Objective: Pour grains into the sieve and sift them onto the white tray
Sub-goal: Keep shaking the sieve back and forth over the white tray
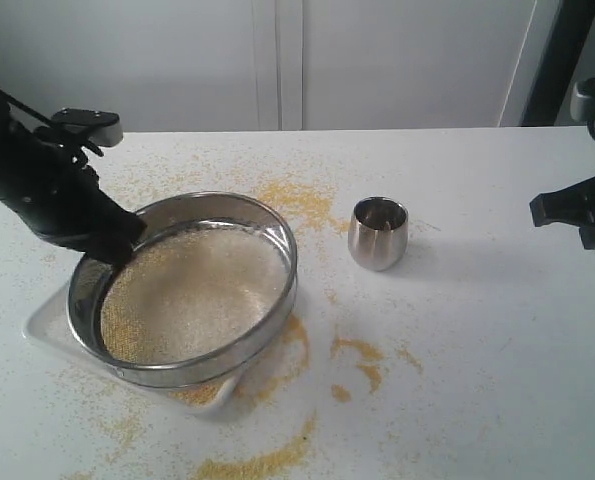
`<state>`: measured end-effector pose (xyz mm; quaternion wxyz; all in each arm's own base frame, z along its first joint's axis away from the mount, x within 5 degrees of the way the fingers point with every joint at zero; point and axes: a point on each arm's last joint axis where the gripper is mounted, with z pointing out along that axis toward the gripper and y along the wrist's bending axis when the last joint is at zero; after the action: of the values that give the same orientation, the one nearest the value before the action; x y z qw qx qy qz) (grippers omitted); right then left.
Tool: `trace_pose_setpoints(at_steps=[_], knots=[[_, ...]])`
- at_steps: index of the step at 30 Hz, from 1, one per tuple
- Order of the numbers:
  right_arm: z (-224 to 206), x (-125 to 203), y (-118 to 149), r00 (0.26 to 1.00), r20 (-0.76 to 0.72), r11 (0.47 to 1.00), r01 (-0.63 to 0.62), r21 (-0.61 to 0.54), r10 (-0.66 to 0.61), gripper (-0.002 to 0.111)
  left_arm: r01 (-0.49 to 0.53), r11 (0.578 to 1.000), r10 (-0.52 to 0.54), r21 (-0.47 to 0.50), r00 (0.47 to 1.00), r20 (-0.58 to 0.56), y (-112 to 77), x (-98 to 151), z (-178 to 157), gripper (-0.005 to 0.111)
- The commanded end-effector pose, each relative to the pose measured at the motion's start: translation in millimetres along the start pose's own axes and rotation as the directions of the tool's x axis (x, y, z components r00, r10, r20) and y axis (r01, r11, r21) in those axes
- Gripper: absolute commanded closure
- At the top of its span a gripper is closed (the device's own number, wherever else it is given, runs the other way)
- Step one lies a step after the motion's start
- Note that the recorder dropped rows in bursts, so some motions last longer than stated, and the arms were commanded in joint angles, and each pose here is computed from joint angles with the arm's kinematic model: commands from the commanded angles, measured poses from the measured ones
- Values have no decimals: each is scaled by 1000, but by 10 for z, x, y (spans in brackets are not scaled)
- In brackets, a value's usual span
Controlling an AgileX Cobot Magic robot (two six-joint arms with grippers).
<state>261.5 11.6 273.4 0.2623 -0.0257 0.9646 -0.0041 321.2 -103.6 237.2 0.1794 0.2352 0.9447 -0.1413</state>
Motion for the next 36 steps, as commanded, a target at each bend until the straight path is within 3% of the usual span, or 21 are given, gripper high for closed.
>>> trace_pose_setpoints(at_steps=[1,3,4,8,11,13,16,19,21,25,27,29,31,33,34,36], knots=[[-17,-2,-4,1000,11,1000,-8,0,8,108,122,985,-122,-119,992,4,447,106,-189,107],[-17,-4,-4,1000,13,1000,-8,0,8,108,283,950,-283,-134,959,26,688,198,-284,107],[-17,-4,-4,1000,13,1000,-8,0,8,108,290,951,-288,-110,957,30,697,201,-293,107],[-17,-4,-4,1000,13,1000,-8,0,8,108,152,986,-157,70,985,72,292,25,-196,107],[-17,-4,-4,1000,13,1000,-8,0,8,108,-13,998,11,56,999,44,38,-13,-109,107],[-17,-4,-4,1000,13,1000,-8,0,8,108,-19,999,19,-40,1000,-5,128,31,-108,107],[-17,-4,-4,1000,13,1000,-8,0,8,108,130,976,-136,-174,990,-21,531,152,-218,107],[-17,-4,-4,1000,13,1000,-8,0,8,108,190,967,-196,-170,980,-22,635,204,-265,107],[-17,-4,-4,1000,13,1000,-8,0,8,108,147,980,-153,-135,988,-36,506,172,-219,107],[-17,-4,-4,1000,13,1000,-8,0,8,108,9,1000,-8,18,999,-38,-30,70,-46,107],[-17,-5,-4,1000,15,1000,-8,0,8,108,-64,997,65,34,997,-45,-146,62,-13,107],[-17,-5,-4,1000,15,1000,-8,0,8,108,-38,999,39,5,998,-42,-42,72,-35,107],[-17,-5,-4,1000,15,1000,-8,0,8,108,30,997,-33,-74,998,-49,256,134,-109,107],[-17,-5,-4,1000,15,1000,-8,0,8,108,178,977,-183,-120,982,-36,511,210,-188,107],[-17,-5,-4,1000,15,1000,-8,0,8,108,240,964,-244,-113,970,-22,575,233,-210,107],[-17,-5,-4,1000,15,1000,-8,0,8,108,219,974,-220,-59,975,-12,497,209,-180,107]])
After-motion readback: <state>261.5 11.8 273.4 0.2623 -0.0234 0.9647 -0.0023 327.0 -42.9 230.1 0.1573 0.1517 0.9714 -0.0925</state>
